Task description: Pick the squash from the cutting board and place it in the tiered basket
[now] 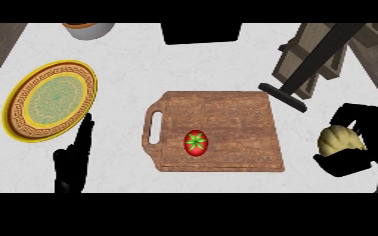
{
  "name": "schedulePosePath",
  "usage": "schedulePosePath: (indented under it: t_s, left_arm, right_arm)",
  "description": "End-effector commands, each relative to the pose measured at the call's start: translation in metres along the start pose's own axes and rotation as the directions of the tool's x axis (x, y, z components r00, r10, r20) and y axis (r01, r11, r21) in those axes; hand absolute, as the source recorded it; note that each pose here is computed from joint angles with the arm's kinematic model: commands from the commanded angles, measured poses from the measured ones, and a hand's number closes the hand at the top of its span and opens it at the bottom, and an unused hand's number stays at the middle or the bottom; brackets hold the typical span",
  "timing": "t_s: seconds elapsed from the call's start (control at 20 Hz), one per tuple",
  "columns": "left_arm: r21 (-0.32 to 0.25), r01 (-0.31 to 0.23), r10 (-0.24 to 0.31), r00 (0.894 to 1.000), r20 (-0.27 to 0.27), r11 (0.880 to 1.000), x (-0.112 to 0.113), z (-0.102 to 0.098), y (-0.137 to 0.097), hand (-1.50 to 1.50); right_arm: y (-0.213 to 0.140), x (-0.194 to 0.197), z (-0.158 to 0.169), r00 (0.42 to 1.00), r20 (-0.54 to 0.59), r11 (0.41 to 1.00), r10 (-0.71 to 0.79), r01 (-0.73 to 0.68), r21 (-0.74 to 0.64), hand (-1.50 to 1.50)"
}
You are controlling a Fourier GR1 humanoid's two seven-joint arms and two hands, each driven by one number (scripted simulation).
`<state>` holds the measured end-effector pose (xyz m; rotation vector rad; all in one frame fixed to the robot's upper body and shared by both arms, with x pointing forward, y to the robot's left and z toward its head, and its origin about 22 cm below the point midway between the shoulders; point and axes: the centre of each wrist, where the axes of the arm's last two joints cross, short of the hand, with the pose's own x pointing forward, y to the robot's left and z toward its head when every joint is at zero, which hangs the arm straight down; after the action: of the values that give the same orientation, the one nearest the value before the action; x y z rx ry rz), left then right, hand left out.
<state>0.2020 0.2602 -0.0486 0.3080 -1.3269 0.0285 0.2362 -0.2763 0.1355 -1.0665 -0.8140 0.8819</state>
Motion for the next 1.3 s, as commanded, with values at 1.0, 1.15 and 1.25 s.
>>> schedulePosePath:
  t_s: [1.0,1.15,1.25]
  left_arm:
    - [-0.06,0.018,-0.019,1.0,-0.014,0.998,-0.005,-0.002,-0.006,0.0]
    - [-0.072,0.004,-0.006,1.0,-0.028,0.997,-0.001,-0.01,-0.013,0.0]
    - [-0.086,0.009,-0.009,1.0,-0.005,0.996,-0.003,-0.001,-0.012,0.0]
  right_arm:
    - [-0.313,-0.1,0.124,0.908,0.149,0.759,-0.391,0.409,-0.506,1.5]
    - [-0.325,-0.093,0.121,0.906,0.144,0.758,-0.398,0.413,-0.506,1.5]
    - [-0.335,-0.083,0.121,0.908,0.122,0.762,-0.401,0.405,-0.505,1.5]
